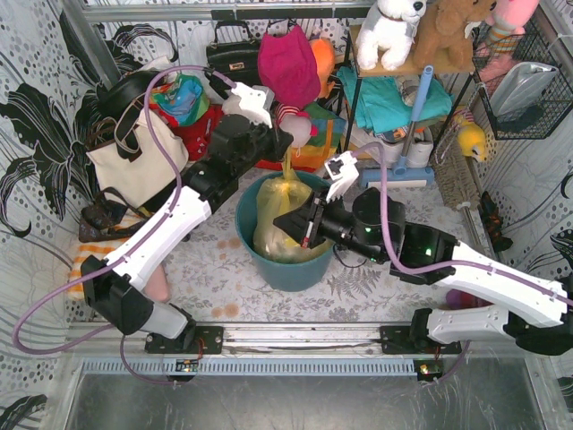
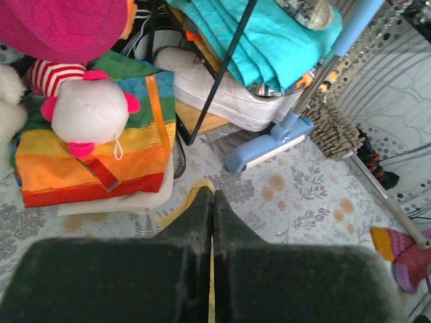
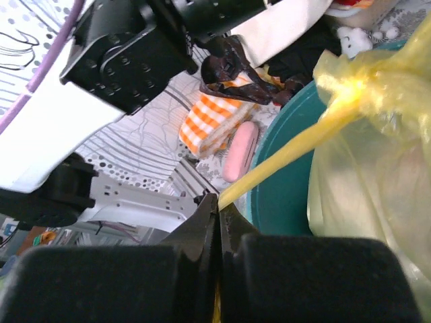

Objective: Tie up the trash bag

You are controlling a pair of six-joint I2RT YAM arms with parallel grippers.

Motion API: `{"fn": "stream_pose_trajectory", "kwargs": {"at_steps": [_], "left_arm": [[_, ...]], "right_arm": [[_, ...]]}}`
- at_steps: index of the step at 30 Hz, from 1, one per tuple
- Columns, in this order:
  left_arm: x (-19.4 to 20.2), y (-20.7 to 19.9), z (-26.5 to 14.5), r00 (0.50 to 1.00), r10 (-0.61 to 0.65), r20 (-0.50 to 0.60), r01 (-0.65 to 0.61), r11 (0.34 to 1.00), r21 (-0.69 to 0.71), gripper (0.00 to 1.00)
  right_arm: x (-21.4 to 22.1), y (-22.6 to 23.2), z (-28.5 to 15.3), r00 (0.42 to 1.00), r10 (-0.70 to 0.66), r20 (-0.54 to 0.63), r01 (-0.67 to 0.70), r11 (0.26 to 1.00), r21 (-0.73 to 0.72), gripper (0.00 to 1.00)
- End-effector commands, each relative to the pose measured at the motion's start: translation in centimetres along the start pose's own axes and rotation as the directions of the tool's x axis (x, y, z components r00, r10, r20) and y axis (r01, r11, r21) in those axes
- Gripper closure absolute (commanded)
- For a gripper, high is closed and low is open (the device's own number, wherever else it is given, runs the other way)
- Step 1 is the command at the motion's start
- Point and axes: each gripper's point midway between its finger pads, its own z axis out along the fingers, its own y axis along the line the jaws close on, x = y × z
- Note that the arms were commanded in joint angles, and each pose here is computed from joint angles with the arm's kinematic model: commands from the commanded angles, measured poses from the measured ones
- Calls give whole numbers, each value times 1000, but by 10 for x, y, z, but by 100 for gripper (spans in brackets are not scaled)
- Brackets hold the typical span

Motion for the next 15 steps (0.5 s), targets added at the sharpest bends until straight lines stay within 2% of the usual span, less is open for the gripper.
{"fn": "stream_pose_trajectory", "kwargs": {"at_steps": [1,9,15], "left_arm": [[-11,21,10,999,23,38,-19,994,-112,100],[30,31,29,999,-1,-44,-4,993,-114,100],[5,7,12,1000,-1,22,1,1000,-12,100]], "right_arm": [[-4,18,-14,1000,-13,1,13,995,-100,100],[54,-29,-12,992,85,-92,-87,996,-18,100],[48,-25,-12,994,78,-74,-81,996,-35,100]]}}
